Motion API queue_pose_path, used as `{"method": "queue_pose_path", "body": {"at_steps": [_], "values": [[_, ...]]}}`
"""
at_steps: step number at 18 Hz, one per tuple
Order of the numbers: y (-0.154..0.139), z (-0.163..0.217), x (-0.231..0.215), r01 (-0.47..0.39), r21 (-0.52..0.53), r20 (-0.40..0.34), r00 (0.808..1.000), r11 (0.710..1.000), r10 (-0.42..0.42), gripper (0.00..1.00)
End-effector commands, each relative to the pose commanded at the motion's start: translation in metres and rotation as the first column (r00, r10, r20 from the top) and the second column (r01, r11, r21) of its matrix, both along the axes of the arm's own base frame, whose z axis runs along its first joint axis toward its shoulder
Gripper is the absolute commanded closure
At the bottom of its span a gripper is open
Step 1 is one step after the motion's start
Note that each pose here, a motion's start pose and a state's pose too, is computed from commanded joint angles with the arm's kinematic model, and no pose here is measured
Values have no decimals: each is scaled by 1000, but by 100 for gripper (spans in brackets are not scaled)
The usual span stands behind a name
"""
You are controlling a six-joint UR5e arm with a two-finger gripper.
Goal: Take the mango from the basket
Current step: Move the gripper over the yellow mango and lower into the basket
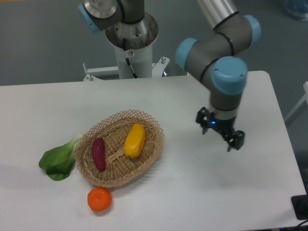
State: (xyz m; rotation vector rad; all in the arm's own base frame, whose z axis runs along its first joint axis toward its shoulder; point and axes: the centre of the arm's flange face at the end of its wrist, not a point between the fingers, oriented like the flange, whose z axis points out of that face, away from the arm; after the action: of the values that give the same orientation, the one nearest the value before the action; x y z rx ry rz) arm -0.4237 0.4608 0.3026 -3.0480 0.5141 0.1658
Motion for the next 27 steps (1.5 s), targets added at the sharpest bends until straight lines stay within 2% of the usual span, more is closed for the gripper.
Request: {"method": "queue_pose_path", "body": {"at_steps": [4,13,18,27], "values": [[24,-3,46,-19,1,16,1000,1000,19,0],[69,-17,115,15,-9,42,999,1000,-15,0],[79,-32,135,14,-23,58,998,1000,-12,0],[79,-67,162,50,-76,105,994,996,-42,0]]}}
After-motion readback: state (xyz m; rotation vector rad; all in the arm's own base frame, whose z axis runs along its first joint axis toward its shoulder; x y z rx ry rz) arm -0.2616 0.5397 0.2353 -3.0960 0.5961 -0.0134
